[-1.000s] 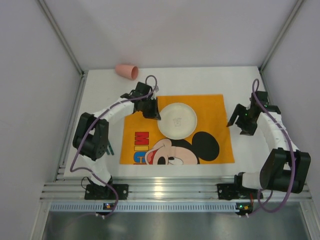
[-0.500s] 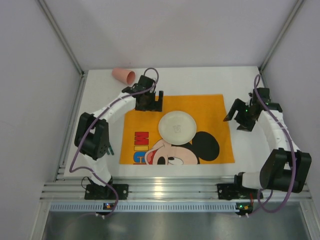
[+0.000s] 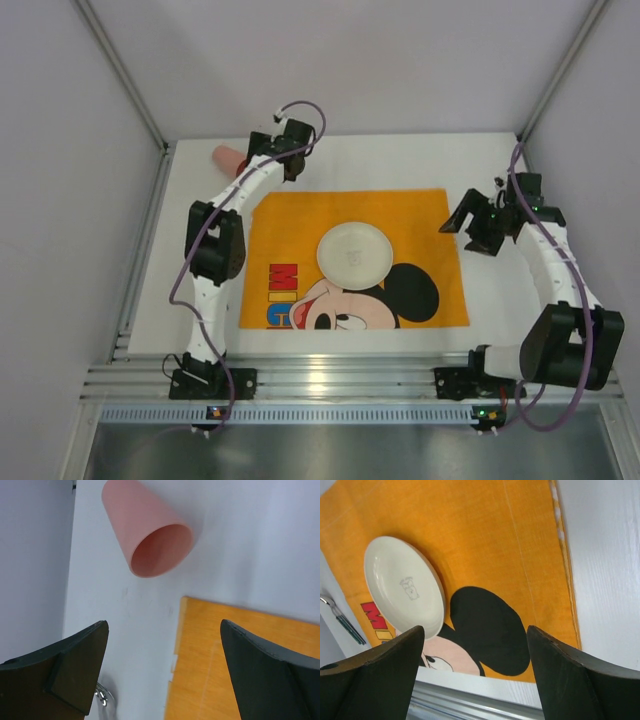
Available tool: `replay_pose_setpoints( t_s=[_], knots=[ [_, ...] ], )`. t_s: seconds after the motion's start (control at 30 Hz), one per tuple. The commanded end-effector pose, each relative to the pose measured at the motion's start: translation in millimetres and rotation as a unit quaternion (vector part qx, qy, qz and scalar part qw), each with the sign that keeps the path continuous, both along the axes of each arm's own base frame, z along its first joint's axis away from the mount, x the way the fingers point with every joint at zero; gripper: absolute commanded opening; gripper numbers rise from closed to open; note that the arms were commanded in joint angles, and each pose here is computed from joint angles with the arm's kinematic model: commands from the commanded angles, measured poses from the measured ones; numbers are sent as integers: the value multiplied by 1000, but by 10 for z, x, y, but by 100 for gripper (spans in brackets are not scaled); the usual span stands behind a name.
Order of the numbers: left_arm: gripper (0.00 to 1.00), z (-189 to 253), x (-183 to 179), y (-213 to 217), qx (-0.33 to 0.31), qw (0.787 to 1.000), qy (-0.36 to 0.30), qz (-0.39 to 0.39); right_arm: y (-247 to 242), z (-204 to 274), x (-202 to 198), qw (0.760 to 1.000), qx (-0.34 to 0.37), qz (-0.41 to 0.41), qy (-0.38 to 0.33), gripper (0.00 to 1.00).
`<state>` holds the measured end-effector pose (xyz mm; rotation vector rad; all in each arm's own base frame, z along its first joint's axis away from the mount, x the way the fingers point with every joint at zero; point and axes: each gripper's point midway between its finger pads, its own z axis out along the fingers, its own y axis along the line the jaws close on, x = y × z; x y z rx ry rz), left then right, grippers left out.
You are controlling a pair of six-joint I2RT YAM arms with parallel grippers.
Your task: Set the dinner table for one person
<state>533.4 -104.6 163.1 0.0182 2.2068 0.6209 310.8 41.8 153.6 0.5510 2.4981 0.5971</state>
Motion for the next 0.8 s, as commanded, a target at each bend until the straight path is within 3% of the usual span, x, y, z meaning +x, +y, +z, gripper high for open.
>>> replay_pose_setpoints(
  t_s=[0.0, 0.23, 0.57, 0.77],
  knots=[
    [99, 37, 10, 500, 89, 994, 6, 59, 63, -25, -238, 1000, 2, 13, 10, 84],
    [99, -87, 226, 943, 116, 989, 7, 88, 121, -221, -515, 999, 10, 17, 50, 84],
    [99, -723, 456, 1890, 43, 984, 36, 169, 76, -462, -793, 994, -7, 12, 105, 84],
    [99, -958, 469, 1972, -19, 984, 47, 170, 9, -489, -820, 994, -26, 3, 106, 84]
  ],
)
